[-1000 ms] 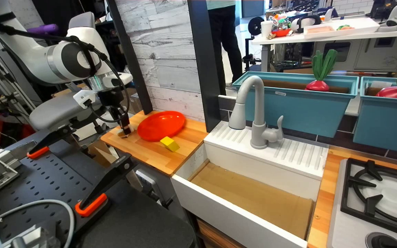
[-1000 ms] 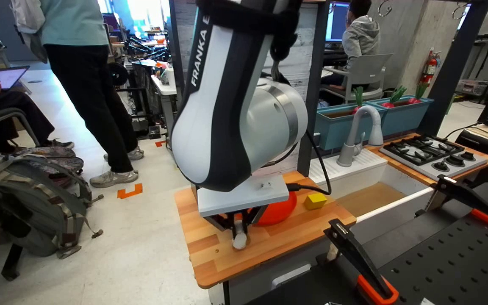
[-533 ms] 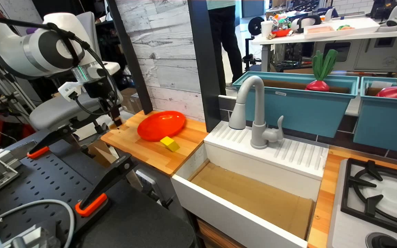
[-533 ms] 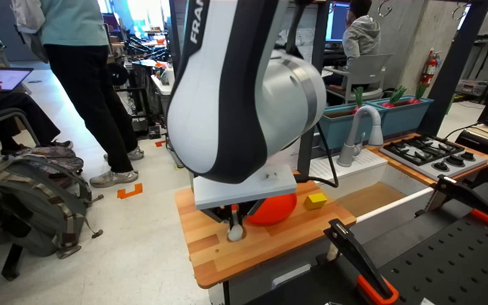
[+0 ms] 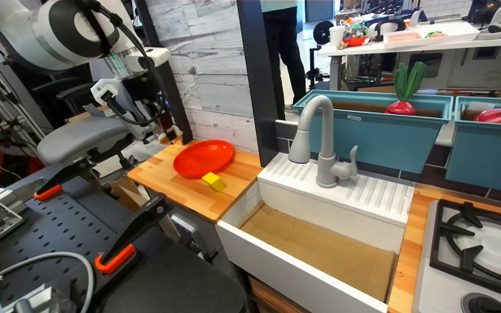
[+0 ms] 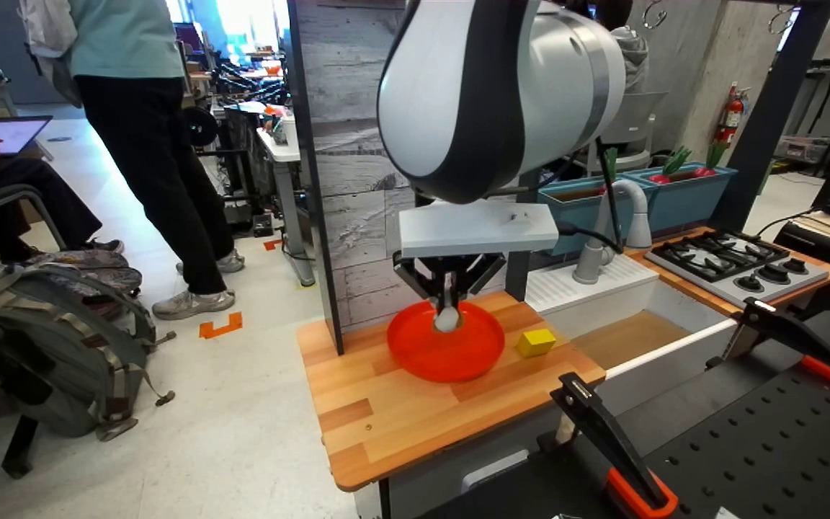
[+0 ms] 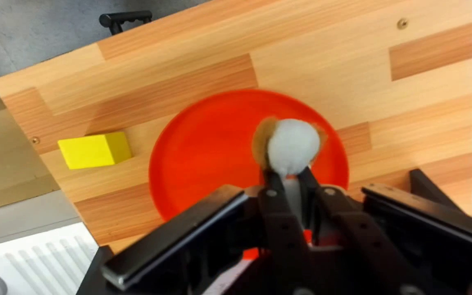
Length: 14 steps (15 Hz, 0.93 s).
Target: Put the doll on the orange plate
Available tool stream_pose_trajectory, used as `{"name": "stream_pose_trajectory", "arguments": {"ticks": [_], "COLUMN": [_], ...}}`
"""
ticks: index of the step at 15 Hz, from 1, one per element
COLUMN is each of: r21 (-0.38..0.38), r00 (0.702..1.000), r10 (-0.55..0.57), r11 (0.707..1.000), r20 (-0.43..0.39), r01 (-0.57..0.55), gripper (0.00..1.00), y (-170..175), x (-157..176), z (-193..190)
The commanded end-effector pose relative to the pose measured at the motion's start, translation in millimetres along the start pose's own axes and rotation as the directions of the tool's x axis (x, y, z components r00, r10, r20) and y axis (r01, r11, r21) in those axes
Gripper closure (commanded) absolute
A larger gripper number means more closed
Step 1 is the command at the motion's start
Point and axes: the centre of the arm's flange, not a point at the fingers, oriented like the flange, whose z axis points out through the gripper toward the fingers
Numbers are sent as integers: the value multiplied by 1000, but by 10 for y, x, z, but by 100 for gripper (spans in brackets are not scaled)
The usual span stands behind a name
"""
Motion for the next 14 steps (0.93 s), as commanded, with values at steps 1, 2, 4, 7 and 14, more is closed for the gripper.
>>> {"name": "stream_pose_trajectory", "arguments": {"ticks": [1,2,4,7,14], "r21": [5,3,-6,-25,-70], "r00": [998,997,995,992,989], "r10": [56,77,97,118,108], "r11": [998,997,995,993,992], "r20": [7,11,29,52,105], "r01": [-56,-77,-97,-117,-101], "gripper": [97,97,97,97,47], "y": [188,227,258,218,64], "x": [287,346,452,541,548], "z": [120,180,351,575,860]}}
